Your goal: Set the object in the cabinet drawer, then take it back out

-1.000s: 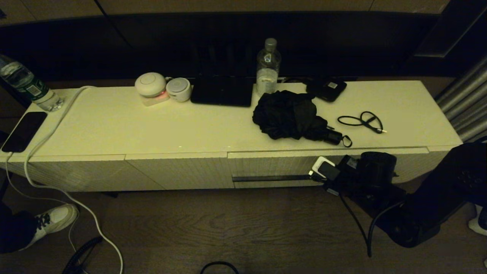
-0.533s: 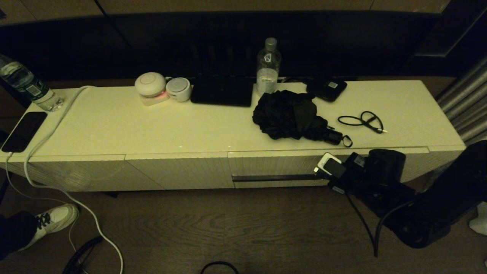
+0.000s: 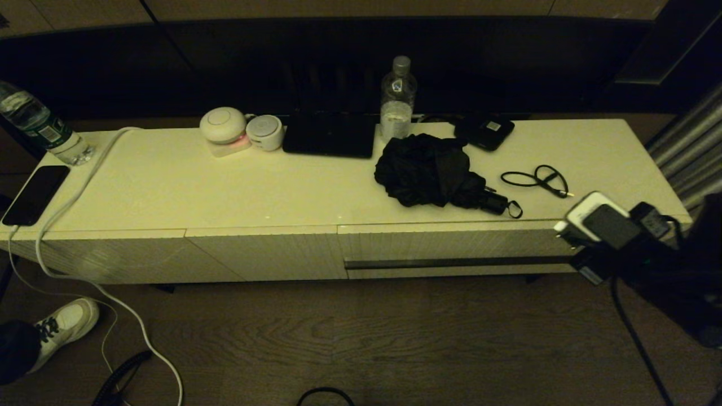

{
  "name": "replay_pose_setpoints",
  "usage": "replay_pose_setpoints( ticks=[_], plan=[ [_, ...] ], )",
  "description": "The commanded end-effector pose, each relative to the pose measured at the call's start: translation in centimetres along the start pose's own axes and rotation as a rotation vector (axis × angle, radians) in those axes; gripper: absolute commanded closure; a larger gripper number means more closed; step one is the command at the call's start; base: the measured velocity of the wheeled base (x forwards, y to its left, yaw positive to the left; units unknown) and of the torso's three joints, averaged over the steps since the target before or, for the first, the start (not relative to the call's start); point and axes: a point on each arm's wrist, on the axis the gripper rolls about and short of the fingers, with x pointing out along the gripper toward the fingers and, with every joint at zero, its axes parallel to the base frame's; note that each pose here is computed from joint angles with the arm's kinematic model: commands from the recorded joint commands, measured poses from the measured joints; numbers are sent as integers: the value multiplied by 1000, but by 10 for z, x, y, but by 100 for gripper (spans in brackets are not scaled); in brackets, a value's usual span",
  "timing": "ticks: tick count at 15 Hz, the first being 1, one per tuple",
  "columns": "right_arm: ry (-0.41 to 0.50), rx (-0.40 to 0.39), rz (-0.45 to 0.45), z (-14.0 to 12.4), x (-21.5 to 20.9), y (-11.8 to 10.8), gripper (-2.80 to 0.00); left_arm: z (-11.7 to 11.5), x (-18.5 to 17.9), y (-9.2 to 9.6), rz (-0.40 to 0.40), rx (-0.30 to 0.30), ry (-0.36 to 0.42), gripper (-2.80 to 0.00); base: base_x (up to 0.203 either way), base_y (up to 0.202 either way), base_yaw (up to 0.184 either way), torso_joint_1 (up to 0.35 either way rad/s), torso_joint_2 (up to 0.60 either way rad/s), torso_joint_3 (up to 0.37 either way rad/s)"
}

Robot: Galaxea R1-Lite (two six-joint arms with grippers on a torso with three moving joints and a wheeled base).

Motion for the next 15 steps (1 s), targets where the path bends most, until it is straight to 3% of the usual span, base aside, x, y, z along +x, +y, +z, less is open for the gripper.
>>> replay_pose_setpoints(
  ticks=[1,4,8,12,13,15],
  plan=[
    [-51,89,-160,5,-92,-53,0,0,0,0,1,-1,-2,0,0,0,0,0,0,0],
    [39,252,-196,-23,-176,-55,0,0,0,0,1,-1,-2,0,0,0,0,0,0,0],
    [121,511,-191,-70,-252,-12,0,0,0,0,1,-1,-2,0,0,0,0,0,0,0],
    [120,690,-86,-111,-268,39,0,0,0,0,1,-1,-2,0,0,0,0,0,0,0],
    [119,732,-41,-115,-265,46,0,0,0,0,1,-1,-2,0,0,0,0,0,0,0],
    [68,802,-41,-117,-259,49,0,0,0,0,1,-1,-2,0,0,0,0,0,0,0]
  ],
)
